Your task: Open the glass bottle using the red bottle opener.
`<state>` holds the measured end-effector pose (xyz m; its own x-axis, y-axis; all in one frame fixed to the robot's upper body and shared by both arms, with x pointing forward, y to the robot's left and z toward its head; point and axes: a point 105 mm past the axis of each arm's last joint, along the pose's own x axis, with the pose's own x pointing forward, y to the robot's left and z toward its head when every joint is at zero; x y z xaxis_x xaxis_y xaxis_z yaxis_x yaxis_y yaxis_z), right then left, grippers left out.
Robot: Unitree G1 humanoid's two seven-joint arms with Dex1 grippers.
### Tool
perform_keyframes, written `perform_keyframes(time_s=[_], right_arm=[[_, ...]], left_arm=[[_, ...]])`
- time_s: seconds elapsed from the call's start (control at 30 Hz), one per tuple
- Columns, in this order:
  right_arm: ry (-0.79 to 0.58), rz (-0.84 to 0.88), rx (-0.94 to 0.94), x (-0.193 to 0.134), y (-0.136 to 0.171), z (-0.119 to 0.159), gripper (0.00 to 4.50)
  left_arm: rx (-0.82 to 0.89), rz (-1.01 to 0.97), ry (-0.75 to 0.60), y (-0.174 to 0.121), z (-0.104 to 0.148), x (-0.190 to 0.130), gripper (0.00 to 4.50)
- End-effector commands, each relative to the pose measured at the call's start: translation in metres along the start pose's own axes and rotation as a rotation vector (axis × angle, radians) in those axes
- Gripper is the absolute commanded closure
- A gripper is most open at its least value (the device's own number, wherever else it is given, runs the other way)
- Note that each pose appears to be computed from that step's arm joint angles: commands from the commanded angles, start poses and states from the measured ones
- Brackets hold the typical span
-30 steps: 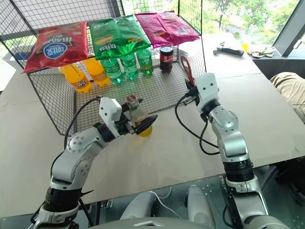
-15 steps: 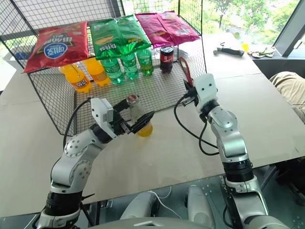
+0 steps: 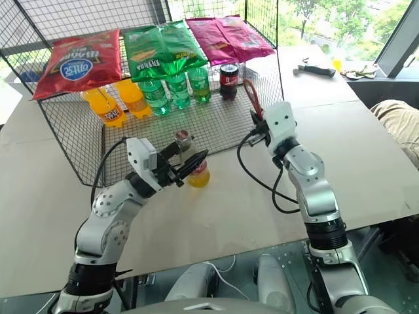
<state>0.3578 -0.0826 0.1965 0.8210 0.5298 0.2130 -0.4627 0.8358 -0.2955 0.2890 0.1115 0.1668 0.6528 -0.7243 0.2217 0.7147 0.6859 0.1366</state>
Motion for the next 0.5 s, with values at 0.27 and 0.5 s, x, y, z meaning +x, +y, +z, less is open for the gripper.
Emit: perform_keyframes(time_s=[0.27,0.5], right_arm=[[-0.113,0.17,-0.084,0.002,0.032,0.029,4.5],[-0.136,0.26,-0.147,0.0,0.049,0.033,4.5]], left_arm=[[0.031,-0.011,-0.054,-0.003,0.013,0.002,2.31],[0.026,-0.007,-0.052,-0.002,0.014,0.004,2.31]])
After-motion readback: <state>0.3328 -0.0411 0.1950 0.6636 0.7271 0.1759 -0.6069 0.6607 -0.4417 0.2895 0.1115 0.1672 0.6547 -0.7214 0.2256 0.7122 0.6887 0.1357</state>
